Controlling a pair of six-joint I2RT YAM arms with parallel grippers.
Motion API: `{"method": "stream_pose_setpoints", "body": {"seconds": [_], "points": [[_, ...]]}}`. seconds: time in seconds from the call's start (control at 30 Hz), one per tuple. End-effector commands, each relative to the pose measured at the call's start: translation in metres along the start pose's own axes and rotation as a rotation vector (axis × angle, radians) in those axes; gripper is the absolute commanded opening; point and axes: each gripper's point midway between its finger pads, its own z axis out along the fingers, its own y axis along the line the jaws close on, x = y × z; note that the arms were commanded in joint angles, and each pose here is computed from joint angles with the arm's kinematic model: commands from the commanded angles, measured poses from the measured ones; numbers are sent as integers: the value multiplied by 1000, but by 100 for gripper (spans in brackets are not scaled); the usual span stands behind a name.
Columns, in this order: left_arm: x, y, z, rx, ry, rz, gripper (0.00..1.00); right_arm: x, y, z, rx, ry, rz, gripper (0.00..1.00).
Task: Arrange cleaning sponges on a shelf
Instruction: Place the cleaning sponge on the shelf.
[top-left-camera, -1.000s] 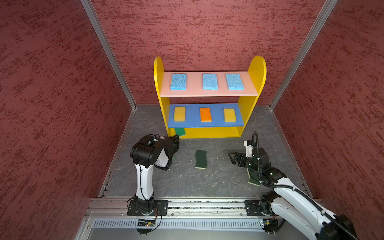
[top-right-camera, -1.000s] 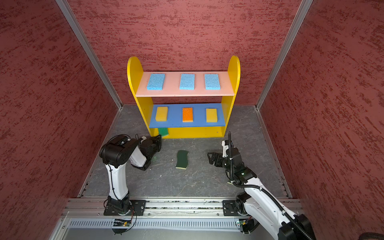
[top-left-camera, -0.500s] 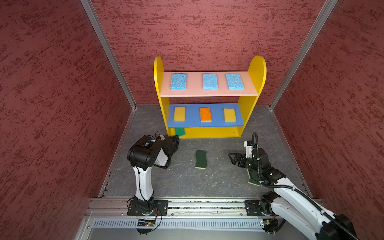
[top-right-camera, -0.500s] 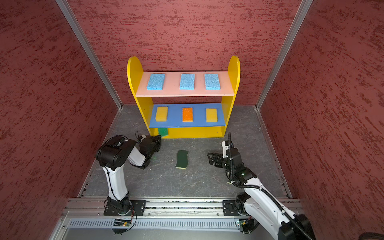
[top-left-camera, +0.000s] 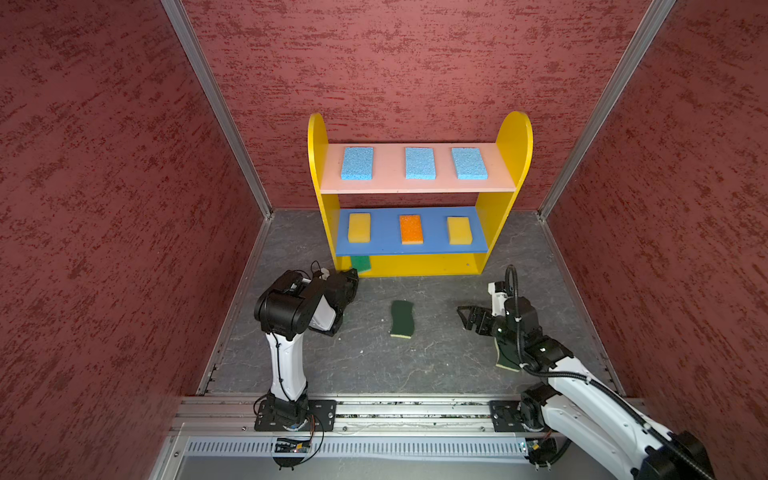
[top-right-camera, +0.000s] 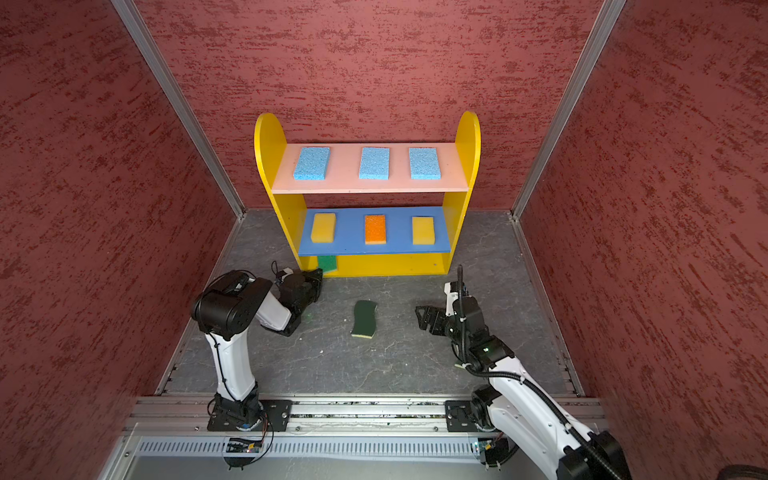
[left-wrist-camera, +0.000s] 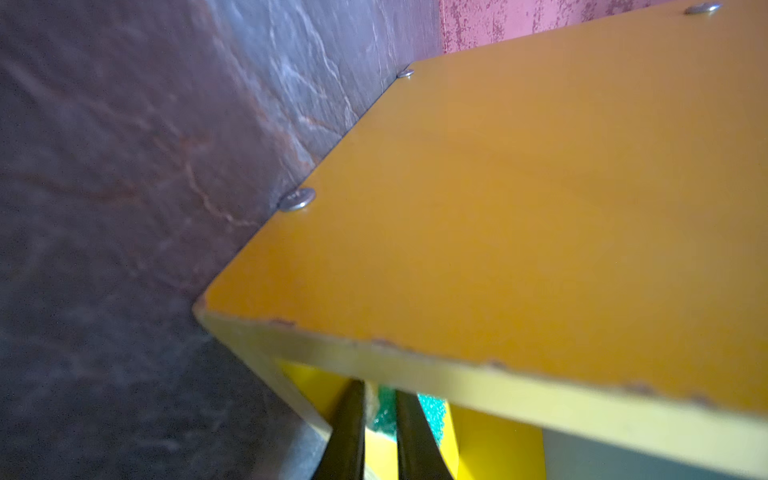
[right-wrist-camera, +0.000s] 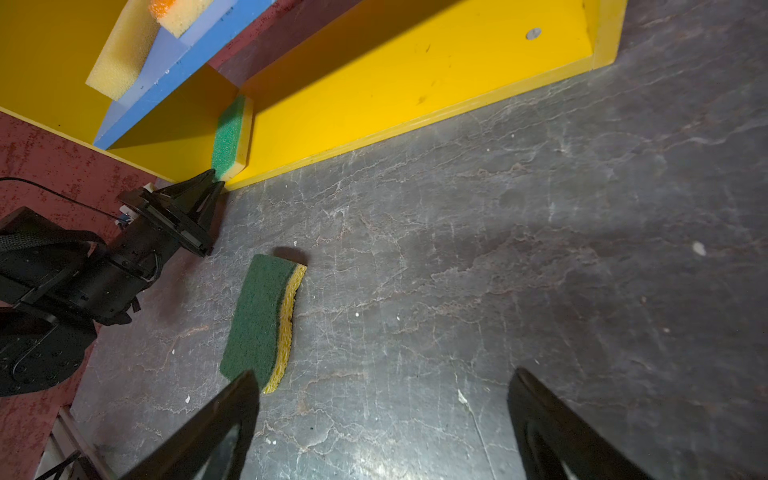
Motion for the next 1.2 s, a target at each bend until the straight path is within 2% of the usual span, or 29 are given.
{"method": "stream_pose_setpoints", "body": {"seconds": [0.0,0.77,1.17], "points": [[1,32,2,-115,-3,13,17,-1,-3,0,3,-21,6,94],[-4,29,4,-89,-82,-54,22,2,-3,1,-10,-13,18,94],[3,18,13,-78,-35,-27,16,2,-1,1,-17,-14,20,94]]}}
